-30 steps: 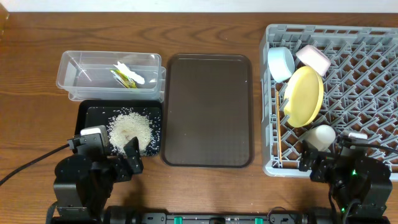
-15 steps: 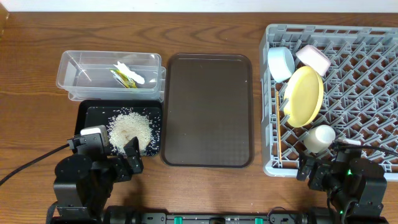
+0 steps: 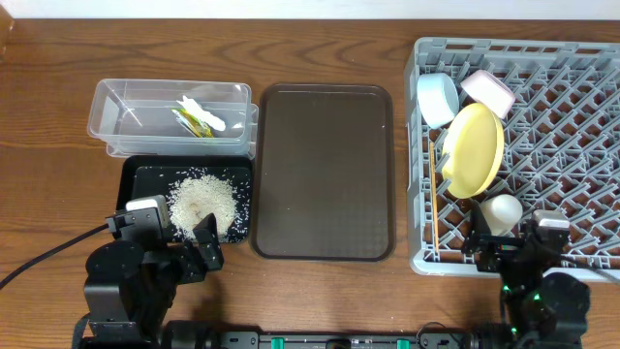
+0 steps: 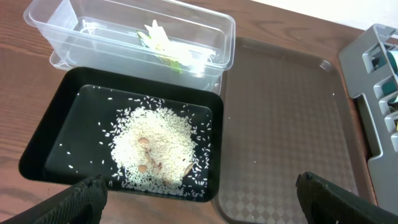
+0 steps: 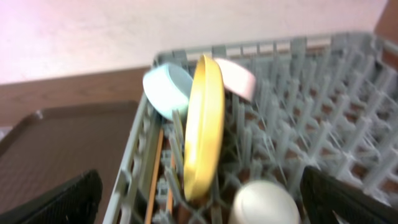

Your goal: Sort waste into correct bins and load items into the dishwasher rack

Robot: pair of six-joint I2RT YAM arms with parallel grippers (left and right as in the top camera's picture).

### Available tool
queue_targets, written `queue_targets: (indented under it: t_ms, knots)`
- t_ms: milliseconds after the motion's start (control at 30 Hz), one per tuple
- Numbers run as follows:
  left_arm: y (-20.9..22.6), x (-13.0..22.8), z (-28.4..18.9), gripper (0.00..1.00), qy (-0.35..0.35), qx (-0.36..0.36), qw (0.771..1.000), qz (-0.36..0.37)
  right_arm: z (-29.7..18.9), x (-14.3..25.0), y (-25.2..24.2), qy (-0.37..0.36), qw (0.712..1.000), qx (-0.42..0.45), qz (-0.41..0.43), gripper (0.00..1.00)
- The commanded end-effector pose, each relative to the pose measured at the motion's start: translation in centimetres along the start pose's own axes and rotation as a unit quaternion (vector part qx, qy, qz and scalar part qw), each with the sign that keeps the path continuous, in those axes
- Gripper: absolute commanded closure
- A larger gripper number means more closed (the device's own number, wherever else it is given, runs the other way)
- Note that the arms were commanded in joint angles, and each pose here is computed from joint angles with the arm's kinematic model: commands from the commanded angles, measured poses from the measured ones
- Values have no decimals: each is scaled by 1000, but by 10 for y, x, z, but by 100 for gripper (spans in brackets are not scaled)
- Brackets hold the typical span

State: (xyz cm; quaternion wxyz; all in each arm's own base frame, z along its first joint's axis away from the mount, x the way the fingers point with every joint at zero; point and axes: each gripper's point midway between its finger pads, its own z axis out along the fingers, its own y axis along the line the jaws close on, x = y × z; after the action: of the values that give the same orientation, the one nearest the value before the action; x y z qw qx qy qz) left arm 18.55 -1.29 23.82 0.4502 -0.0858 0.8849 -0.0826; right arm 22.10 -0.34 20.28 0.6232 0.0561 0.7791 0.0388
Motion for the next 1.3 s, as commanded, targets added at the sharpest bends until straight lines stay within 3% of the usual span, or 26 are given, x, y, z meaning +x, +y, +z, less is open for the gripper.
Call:
queue_targets:
  t_ms: [0,333,467,1267]
  knots:
    - [-1,1,0,0,1,3,1000,11,7,4,5,-33,999,-15,-25,1]
    - [-1,1,0,0,1,3,1000,11,27,21,7,-89,993,-26,-70,1]
    - [-1,1,0,0,1,3,1000,11,35,42,4,-70,995,-24,-70,1]
    - [-1,1,0,0,1,3,1000,11,35,41,4,-72,995,-24,-69,1]
